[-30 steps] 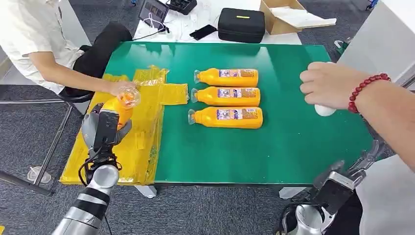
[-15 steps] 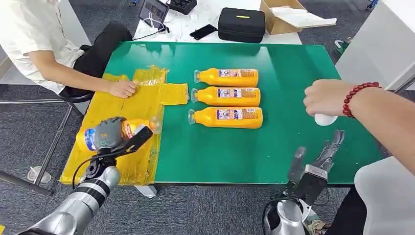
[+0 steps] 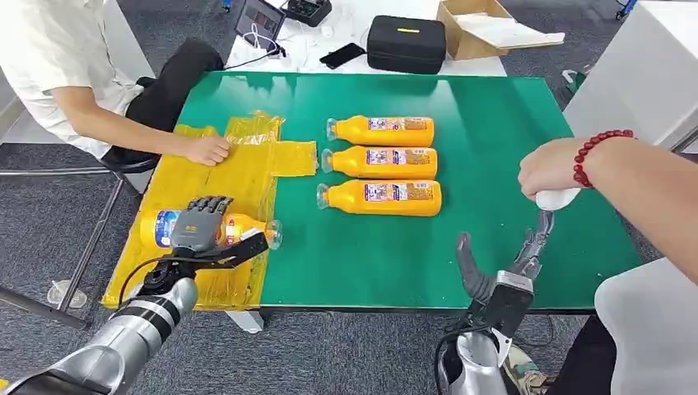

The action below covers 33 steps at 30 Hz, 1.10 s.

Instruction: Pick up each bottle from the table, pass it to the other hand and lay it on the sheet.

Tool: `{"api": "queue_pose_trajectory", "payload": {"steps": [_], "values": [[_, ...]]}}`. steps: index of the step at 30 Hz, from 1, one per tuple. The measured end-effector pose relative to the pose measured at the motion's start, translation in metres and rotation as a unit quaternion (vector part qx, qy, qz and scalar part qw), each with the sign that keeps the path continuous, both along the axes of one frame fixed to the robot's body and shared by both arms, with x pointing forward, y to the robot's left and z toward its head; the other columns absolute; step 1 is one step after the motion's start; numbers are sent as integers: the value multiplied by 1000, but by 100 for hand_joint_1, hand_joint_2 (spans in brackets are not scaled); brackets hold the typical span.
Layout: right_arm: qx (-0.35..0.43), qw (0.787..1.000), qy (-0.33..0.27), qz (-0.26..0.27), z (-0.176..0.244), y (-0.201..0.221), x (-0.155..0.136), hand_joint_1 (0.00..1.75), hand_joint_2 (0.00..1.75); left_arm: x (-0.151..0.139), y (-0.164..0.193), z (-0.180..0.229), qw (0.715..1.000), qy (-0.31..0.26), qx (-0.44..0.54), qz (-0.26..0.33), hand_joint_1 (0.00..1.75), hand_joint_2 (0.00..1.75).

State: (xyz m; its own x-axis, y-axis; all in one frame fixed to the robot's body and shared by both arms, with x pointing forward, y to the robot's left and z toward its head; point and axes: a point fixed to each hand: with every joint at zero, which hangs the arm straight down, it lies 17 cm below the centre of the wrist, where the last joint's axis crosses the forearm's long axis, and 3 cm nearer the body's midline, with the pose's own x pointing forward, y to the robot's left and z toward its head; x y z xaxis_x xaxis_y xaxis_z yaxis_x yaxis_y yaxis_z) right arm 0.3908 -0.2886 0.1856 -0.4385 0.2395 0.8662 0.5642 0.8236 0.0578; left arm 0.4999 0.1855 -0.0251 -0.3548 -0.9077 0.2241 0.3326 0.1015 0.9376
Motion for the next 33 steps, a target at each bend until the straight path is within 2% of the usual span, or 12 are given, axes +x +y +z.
{"api": "queue_pose_trajectory", "payload": {"steps": [4, 10, 19, 33], "values": [[-1, 1000, 1, 3, -1, 1, 1, 0, 175, -2, 0, -4, 1000, 14, 3, -5, 0, 175], [-1, 1000, 4, 5, -3, 2, 4, 0, 175, -3, 2, -10, 997, 71, 9, -23, 0, 175], [-5, 1000, 11, 5, -8, 2, 5, 0, 175, -8, 9, -17, 988, 153, -10, -14, 0, 175], [-6, 1000, 17, 6, -12, 2, 7, 0, 175, -6, 13, -16, 987, 158, -13, -9, 0, 175]]}}
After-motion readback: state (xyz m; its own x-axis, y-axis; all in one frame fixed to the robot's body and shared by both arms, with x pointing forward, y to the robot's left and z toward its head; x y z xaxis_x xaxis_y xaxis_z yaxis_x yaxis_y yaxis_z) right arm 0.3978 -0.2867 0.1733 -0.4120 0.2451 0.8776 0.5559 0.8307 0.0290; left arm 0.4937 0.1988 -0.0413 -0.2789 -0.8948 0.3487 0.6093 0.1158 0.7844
